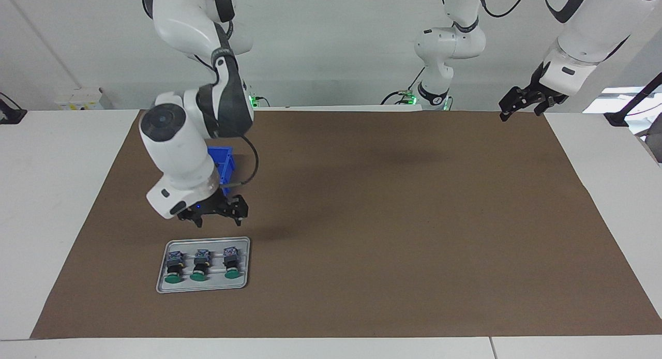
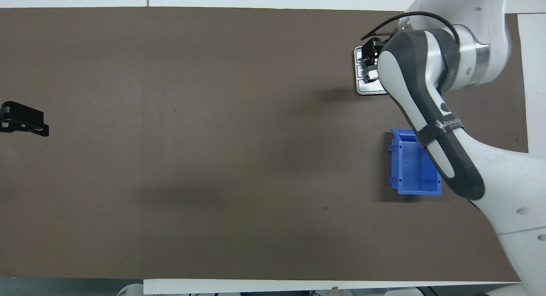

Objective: Place and press button with both arms
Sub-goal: 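Reach the right gripper into the metal tray and grasp a green-capped part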

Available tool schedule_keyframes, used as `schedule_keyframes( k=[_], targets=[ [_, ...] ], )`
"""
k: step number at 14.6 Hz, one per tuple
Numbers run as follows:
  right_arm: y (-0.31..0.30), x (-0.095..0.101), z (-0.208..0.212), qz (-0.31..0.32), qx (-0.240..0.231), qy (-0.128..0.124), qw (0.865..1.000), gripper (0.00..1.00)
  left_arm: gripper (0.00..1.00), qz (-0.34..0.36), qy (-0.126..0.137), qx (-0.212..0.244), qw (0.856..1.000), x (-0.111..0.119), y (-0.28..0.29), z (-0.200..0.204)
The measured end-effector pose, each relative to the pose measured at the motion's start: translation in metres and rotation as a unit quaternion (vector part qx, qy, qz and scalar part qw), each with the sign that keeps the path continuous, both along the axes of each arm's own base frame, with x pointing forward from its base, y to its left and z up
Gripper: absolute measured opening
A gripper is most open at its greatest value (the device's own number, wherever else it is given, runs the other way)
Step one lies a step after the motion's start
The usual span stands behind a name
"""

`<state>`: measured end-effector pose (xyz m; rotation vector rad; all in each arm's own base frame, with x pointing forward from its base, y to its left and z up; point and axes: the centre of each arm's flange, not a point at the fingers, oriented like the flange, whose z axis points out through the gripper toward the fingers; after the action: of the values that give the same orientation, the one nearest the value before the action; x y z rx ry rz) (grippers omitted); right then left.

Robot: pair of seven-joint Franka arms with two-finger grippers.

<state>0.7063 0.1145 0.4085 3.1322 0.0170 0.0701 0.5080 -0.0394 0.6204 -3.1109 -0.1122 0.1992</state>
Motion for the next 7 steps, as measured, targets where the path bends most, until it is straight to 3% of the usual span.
schedule_keyframes(
  k=[2, 7],
  targets=[
    [-0.012, 0.008, -0.028, 0.008, -0.003, 0.005, 1.0, 1.0, 1.0, 0.007, 0.001, 0.0, 1.0, 0.0, 0.007, -0.001],
    [-0.02, 0.01, -0.068, 0.015, -0.001, -0.015, 1.0, 1.0, 1.0, 0.007, 0.001, 0.0, 1.0, 0.0, 0.007, -0.001]
  ],
)
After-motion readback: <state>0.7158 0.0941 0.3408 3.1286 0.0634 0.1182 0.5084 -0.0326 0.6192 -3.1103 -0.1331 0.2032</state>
